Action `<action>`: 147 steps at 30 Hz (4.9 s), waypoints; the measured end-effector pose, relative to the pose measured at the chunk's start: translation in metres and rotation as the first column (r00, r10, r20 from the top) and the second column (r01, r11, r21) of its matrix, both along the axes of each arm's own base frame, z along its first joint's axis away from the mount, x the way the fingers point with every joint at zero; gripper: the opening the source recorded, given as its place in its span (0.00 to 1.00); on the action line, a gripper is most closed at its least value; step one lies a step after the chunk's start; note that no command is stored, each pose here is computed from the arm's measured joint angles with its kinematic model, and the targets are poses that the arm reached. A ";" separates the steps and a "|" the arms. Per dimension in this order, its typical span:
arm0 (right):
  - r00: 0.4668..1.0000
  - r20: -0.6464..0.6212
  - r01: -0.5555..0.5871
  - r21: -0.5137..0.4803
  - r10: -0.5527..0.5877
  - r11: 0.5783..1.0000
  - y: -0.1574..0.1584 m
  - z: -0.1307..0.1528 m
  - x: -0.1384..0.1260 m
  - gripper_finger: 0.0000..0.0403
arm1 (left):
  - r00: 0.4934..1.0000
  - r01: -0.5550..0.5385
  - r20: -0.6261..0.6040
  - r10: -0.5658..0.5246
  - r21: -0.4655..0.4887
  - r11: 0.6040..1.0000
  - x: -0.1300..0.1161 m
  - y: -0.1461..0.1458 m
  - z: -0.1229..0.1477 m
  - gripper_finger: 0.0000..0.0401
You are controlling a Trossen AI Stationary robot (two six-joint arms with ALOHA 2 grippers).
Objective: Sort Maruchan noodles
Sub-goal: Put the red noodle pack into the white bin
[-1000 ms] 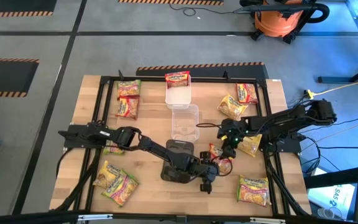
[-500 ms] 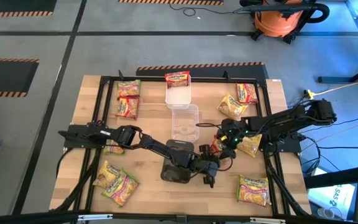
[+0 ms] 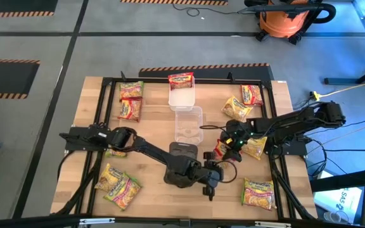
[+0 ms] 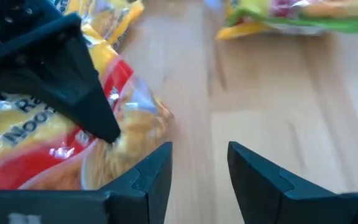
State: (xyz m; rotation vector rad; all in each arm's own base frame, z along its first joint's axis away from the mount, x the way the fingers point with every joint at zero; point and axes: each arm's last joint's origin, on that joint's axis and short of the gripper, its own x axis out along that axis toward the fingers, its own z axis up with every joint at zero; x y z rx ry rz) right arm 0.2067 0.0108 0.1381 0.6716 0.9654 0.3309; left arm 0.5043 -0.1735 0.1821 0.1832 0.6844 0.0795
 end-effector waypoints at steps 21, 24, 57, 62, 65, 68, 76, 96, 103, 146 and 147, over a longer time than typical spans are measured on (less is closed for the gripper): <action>0.972 0.210 0.204 -0.526 -0.107 0.826 -0.017 0.142 0.029 0.24 | 1.000 -0.020 -0.003 0.020 -0.085 0.996 -0.161 0.046 0.077 0.37; 0.957 0.262 0.255 -0.564 -0.122 0.786 -0.024 0.160 0.040 0.24 | 0.997 -0.064 0.042 0.070 -0.132 0.989 -0.189 0.051 0.074 0.37; 0.984 0.124 0.176 -0.757 -0.125 0.629 -0.245 0.147 0.186 0.25 | 0.992 -0.120 0.019 0.128 -0.246 0.962 -0.275 0.092 0.014 0.37; 0.989 0.092 0.147 -0.751 -0.118 0.644 -0.257 0.127 0.188 0.25 | 0.991 -0.124 0.017 0.132 -0.240 0.963 -0.275 0.092 0.014 0.37; 0.993 0.071 0.117 -0.746 -0.096 0.656 -0.258 0.116 0.192 0.25 | 0.991 -0.126 0.018 0.134 -0.239 0.963 -0.275 0.092 0.014 0.37; 0.996 0.050 0.086 -0.734 -0.073 0.674 -0.258 0.106 0.195 0.25 | 0.991 -0.125 0.018 0.134 -0.239 0.963 -0.275 0.092 0.014 0.37; 0.997 -0.009 0.042 -0.738 -0.071 0.674 -0.263 0.081 0.200 0.25 | 0.991 -0.126 0.018 0.134 -0.238 0.963 -0.275 0.092 0.014 0.37; 0.995 -0.042 0.025 -0.793 -0.096 0.608 -0.270 0.063 0.207 0.45 | 0.992 -0.113 0.030 0.123 -0.229 0.967 -0.274 0.092 0.015 0.37; 0.995 -0.021 0.043 -0.804 -0.101 0.593 -0.271 0.066 0.208 0.58 | 0.992 -0.108 0.035 0.119 -0.227 0.968 -0.274 0.092 0.015 0.37; 0.986 -0.053 0.095 -0.604 -0.159 0.791 -0.175 0.198 0.144 0.56 | 0.980 -0.155 0.090 0.175 -0.197 0.968 -0.267 0.099 0.026 0.37; 0.986 -0.070 0.083 -0.584 -0.152 0.807 -0.165 0.198 0.138 0.56 | 0.979 -0.162 0.094 0.183 -0.190 0.968 -0.266 0.101 0.032 0.37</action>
